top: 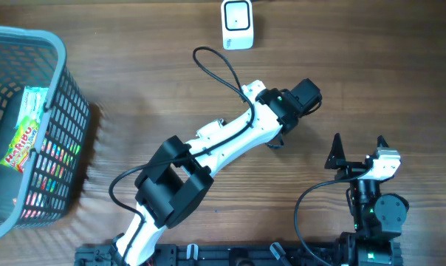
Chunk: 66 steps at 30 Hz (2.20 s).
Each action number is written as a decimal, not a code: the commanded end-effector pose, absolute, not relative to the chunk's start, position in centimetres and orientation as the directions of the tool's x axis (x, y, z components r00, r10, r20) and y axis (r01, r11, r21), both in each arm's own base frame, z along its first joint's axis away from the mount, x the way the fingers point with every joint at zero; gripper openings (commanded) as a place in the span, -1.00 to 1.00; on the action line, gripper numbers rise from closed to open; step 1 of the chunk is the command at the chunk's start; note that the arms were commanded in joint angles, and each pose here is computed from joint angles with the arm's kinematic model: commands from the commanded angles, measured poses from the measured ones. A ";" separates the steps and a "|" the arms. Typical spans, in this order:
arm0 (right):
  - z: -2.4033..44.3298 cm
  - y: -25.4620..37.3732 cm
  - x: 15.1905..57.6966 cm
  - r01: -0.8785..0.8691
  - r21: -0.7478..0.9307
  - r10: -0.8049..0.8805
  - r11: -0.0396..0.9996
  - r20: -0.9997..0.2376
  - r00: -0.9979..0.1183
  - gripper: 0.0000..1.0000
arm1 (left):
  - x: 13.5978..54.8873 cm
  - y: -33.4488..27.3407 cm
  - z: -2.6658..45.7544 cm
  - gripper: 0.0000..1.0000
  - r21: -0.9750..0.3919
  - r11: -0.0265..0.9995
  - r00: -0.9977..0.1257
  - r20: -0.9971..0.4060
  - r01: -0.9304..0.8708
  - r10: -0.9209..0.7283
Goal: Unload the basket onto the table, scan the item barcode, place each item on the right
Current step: 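Carry the green jar past the scanner and set it beside the white pack, then reach the left gripper into the basket and grasp the Haribo bag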
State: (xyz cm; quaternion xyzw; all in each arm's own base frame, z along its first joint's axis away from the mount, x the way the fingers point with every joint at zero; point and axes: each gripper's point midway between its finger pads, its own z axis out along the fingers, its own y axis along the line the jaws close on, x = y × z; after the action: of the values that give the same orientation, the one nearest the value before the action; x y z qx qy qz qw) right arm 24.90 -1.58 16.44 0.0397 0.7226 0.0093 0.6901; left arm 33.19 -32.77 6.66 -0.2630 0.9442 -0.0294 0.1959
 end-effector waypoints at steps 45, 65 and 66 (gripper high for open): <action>16.5 -1.4 24.9 0.034 0.056 0.057 0.998 -0.998 -0.040 1.00 | 26.5 20.3 41.9 1.00 -0.396 0.101 0.171 -0.594 -0.913 -0.786; 16.5 -1.4 24.9 0.034 0.056 0.057 0.998 -0.998 -0.040 1.00 | 26.9 23.7 9.3 1.00 0.111 0.391 -0.405 -0.307 -0.914 -0.861; 16.5 -1.4 24.9 0.034 0.056 0.057 0.998 -0.998 -0.040 1.00 | 27.0 23.7 8.9 1.00 0.110 0.397 -0.411 -0.311 -0.911 -0.857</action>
State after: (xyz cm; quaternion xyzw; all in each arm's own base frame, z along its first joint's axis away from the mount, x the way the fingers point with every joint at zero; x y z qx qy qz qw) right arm 24.91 -1.59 16.38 0.0398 0.7233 0.0091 0.6893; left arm 27.32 23.86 10.27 -0.5535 0.8160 0.1300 0.1045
